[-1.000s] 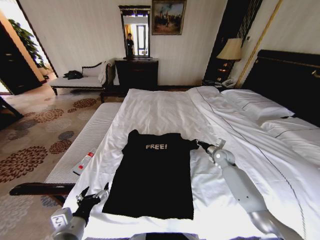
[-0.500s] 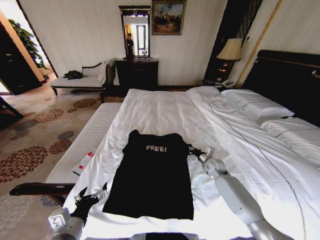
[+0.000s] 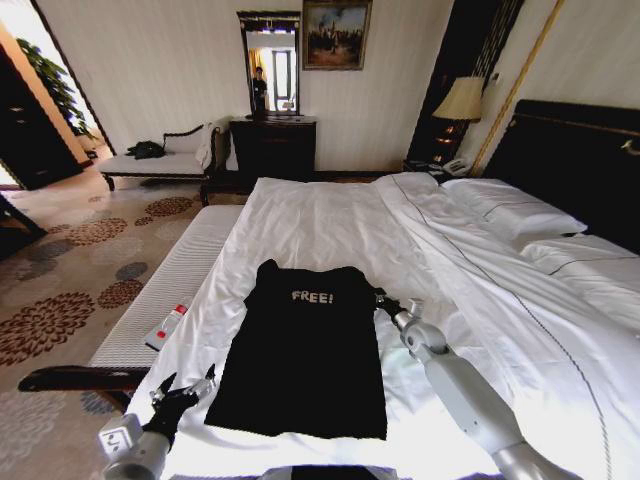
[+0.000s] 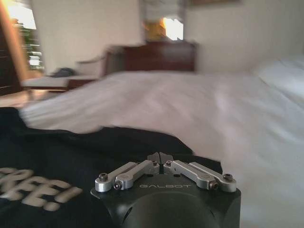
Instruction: Fold the clothes on the bed.
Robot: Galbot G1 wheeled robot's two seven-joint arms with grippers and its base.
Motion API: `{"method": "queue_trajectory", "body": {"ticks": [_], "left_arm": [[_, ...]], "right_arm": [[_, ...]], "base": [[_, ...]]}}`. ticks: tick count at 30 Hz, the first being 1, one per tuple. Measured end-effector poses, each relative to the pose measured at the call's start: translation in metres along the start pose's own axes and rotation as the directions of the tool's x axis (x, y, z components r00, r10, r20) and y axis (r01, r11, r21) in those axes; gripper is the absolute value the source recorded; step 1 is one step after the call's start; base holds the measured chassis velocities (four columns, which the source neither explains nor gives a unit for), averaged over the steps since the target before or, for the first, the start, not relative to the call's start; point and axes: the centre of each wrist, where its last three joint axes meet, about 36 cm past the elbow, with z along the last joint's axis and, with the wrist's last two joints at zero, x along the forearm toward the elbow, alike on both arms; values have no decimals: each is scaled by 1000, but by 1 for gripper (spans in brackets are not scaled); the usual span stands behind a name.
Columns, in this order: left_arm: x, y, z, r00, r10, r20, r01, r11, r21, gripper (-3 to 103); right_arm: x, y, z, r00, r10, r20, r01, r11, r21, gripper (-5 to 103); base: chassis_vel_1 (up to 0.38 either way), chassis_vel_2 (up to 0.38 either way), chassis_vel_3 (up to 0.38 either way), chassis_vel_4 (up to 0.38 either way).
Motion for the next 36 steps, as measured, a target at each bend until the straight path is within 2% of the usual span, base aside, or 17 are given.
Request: {"method": "queue_trajectory", "body": {"ticks": [1, 4, 5, 6, 8, 11, 14, 18, 19, 20, 24, 26, 28, 29, 33, 35, 36], "left_arm": [[0, 0, 0, 1000, 0, 0, 0, 1000, 0, 100], [3, 5, -2, 1000, -12, 2, 12, 1000, 4, 100], [3, 5, -2, 1000, -12, 2, 12, 1000, 4, 100], [3, 6, -3, 1000, -15, 2, 15, 1000, 6, 100], [3, 8, -3, 1000, -17, 3, 17, 1000, 8, 100], [3, 8, -3, 1000, -17, 4, 17, 1000, 10, 100], [3, 7, -3, 1000, -14, 7, 14, 1000, 10, 100], [0, 7, -3, 1000, -7, 7, 7, 1000, 11, 100], [0, 7, -3, 1000, -7, 7, 7, 1000, 11, 100], [-1, 6, -3, 1000, -6, 7, 6, 1000, 12, 100], [-3, 5, -2, 1000, -1, 6, 1, 1000, 13, 100], [-3, 5, -2, 1000, 0, 7, 0, 1000, 13, 100], [-5, 6, -2, 1000, 1, 8, -1, 1000, 14, 100], [-5, 6, -2, 1000, 1, 8, -1, 1000, 14, 100], [-8, 6, -1, 1000, 4, 7, -4, 1000, 16, 100], [-9, 6, -1, 1000, 5, 8, -5, 1000, 17, 100], [-10, 6, -1, 1000, 7, 9, -7, 1000, 17, 100]], "right_arm": [[0, 0, 0, 1000, 0, 0, 0, 1000, 0, 0], [-3, 22, 11, 990, -130, 61, 120, 982, 147, 0], [-3, 22, 11, 990, -130, 61, 120, 982, 147, 0], [-3, 27, 17, 983, -174, 65, 157, 966, 204, 0], [-1, 34, 30, 973, -225, 50, 204, 941, 270, 0], [0, 38, 40, 968, -249, 34, 227, 926, 301, -3], [1, 42, 45, 966, -259, 25, 239, 921, 307, 1], [5, 44, 48, 965, -259, 28, 239, 924, 299, 21], [5, 44, 48, 965, -259, 28, 239, 924, 299, 21], [6, 43, 47, 966, -258, 35, 237, 926, 293, 21], [17, 44, 41, 963, -258, 79, 231, 940, 252, 42], [21, 44, 38, 962, -256, 95, 228, 945, 234, 42], [30, 42, 29, 963, -237, 126, 209, 958, 199, 53], [30, 42, 29, 963, -237, 126, 209, 958, 199, 53], [40, 19, 24, 980, -152, 131, 126, 975, 184, 75], [41, 14, 25, 983, -132, 124, 108, 977, 184, 75], [42, 8, 27, 987, -109, 115, 86, 978, 188, 80]], "base": [[0, 0, 0, 0], [0, 0, 0, 0], [0, 0, 0, 0], [0, 0, 0, 0], [0, 0, 0, 0], [0, 0, 0, 0], [0, 0, 0, 0], [0, 0, 0, 0], [0, 0, 0, 0], [0, 0, 0, 0], [0, 0, 0, 0], [0, 0, 0, 0], [0, 0, 0, 0], [0, 0, 0, 0], [0, 0, 0, 0], [0, 0, 0, 0], [0, 0, 0, 0]]}}
